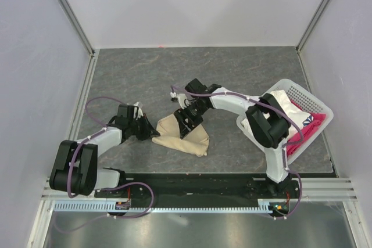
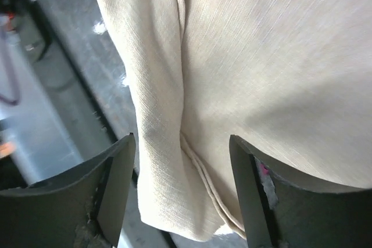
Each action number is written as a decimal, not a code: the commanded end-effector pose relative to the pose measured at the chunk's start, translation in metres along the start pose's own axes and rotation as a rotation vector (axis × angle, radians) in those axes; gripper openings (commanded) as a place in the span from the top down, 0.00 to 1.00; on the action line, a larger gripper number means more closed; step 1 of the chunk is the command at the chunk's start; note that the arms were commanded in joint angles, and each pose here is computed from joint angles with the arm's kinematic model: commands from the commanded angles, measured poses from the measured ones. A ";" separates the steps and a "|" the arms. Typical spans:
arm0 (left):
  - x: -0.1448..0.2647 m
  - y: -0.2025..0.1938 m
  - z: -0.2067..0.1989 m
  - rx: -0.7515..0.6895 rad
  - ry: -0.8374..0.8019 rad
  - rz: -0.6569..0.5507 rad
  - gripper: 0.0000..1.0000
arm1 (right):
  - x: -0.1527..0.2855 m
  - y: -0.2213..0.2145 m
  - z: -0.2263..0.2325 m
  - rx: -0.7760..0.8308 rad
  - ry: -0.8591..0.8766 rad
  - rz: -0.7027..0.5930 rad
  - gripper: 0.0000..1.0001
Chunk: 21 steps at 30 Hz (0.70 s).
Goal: Fold the napkin, place the utensils inside, and roll it up
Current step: Roll the napkin with the utensil
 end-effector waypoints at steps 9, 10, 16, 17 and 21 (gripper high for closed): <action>-0.001 0.007 -0.001 0.009 0.053 0.004 0.98 | -0.013 -0.020 0.102 0.641 -0.855 -0.243 0.20; 0.000 0.007 -0.001 0.010 0.054 0.005 0.98 | -0.014 -0.023 0.104 0.659 -0.899 -0.240 0.20; -0.001 0.007 -0.002 0.011 0.053 0.009 0.98 | -0.046 -0.040 0.111 0.762 -0.918 -0.157 0.26; -0.001 0.007 -0.002 0.009 0.052 0.008 0.98 | -0.051 -0.042 0.107 0.763 -0.928 -0.133 0.27; 0.000 0.007 -0.002 0.009 0.052 0.008 0.98 | -0.059 -0.044 0.102 0.770 -0.929 -0.099 0.29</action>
Point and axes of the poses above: each gripper's point midway between its finger pads, its own x axis back along the fingers, its own z axis along the line the jaws close on, y = z × x, the point moved 10 cm from there along x, back along the fingers, and after that the axes turned 6 degrees about x, right-handed, at the moved point
